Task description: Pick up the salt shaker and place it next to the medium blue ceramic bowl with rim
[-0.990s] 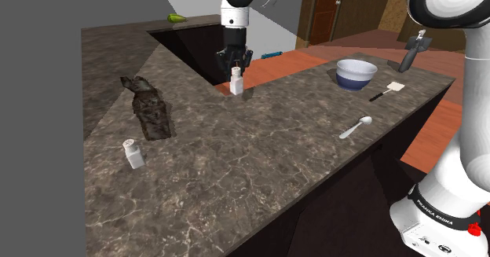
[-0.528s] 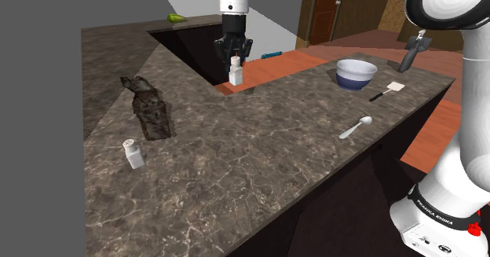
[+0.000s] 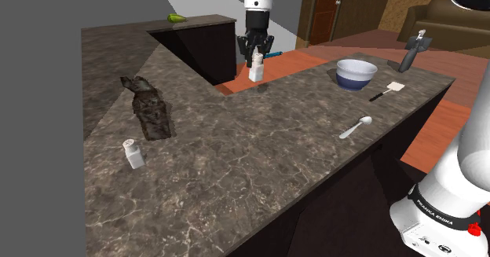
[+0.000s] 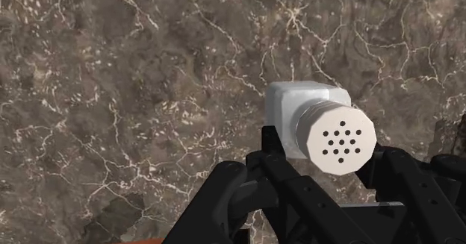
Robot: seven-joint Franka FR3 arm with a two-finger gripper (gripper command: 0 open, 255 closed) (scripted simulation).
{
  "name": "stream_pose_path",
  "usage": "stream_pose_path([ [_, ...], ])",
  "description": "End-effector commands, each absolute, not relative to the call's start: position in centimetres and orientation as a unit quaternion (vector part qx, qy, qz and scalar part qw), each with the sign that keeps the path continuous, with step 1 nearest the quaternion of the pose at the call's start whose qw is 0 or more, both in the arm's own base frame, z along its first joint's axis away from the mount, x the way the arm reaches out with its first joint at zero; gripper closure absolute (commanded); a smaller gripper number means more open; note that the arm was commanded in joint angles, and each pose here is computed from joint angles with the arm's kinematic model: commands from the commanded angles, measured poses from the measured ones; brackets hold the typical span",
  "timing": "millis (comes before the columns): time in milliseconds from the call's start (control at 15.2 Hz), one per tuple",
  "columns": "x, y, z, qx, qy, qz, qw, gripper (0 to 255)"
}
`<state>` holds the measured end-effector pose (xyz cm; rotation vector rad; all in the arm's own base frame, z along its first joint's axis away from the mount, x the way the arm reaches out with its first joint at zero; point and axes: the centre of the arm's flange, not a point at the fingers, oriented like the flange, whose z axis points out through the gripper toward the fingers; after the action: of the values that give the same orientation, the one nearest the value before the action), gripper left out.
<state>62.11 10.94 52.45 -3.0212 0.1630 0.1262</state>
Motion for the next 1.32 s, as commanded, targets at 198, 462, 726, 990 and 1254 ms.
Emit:
stream_pose_path([
  [198,58.8,4.9,52.4,-0.996,0.053,0.041,0.057,255],
  [462,56.3,0.3,52.4,-0.996,0.053,0.041,0.057,255],
  [726,53.7,-4.4,52.4,-0.996,0.053,0.041,0.057,255],
  [990,51.2,-9.0,52.4,-0.996,0.053,0.041,0.057,255],
  [1254,48.7,-13.7,52.4,-0.996,0.053,0.041,0.057,255],
])
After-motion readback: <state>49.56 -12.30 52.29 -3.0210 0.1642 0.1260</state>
